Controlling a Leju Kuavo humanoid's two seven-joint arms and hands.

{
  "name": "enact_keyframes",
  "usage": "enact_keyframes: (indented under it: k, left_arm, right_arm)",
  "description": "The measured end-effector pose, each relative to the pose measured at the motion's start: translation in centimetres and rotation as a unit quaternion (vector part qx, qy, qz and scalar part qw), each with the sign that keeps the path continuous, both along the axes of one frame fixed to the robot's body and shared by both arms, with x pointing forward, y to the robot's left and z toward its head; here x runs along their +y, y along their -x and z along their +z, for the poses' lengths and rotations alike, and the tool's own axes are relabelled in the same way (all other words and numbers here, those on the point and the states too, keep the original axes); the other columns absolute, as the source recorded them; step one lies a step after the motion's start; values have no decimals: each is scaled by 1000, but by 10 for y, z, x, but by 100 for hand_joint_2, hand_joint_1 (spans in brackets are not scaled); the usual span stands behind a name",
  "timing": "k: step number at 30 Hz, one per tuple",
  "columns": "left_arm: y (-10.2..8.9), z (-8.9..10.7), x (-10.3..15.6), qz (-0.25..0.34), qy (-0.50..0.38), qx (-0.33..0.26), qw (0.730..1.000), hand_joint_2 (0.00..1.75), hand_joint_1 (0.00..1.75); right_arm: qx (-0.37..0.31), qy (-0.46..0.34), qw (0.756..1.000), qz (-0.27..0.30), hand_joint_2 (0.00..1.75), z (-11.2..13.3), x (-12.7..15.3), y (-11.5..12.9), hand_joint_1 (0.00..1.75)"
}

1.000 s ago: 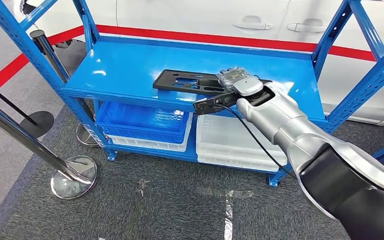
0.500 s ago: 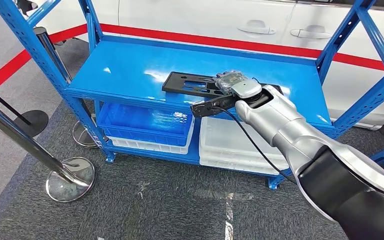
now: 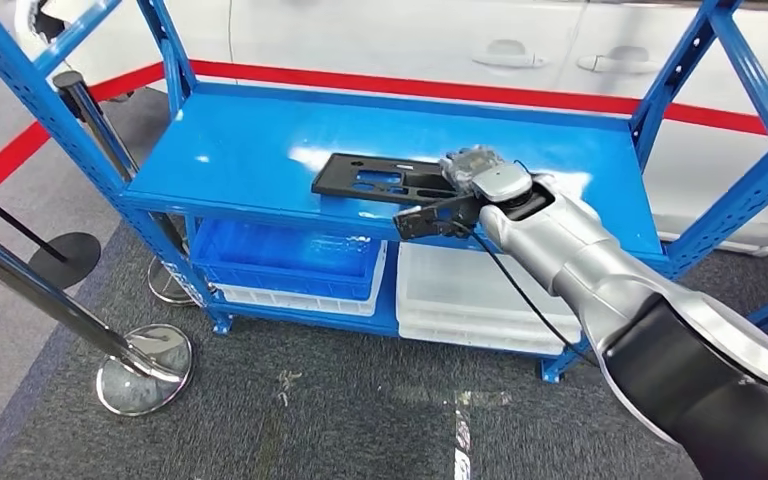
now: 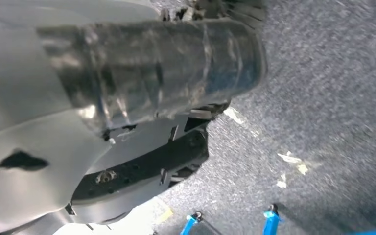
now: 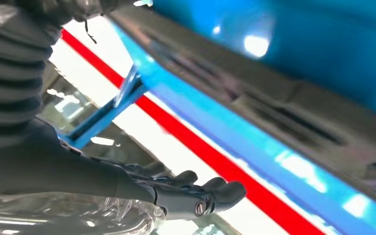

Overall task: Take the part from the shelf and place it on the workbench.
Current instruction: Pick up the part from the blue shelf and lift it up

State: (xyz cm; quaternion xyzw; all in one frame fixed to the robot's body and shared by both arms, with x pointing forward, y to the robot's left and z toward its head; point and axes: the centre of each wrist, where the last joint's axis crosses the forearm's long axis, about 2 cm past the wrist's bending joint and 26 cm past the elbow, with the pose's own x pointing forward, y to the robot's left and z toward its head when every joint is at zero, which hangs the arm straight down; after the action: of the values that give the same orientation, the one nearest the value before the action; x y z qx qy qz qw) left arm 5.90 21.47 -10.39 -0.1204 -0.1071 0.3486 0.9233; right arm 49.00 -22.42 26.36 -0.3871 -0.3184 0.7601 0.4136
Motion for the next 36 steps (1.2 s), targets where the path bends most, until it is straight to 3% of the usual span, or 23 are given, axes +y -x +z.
enact_keyframes:
  k: [20, 36]
  left_arm:
    - [0, -1, 3, -1, 1, 9, 1000, 0, 0]
    - [4, -2, 8, 5, -8, 11, 1000, 0, 0]
  right_arm:
    - [59, 6, 998, 12, 175, -46, 2, 17, 0]
    - [66, 3, 997, 29, 175, -53, 15, 23, 0]
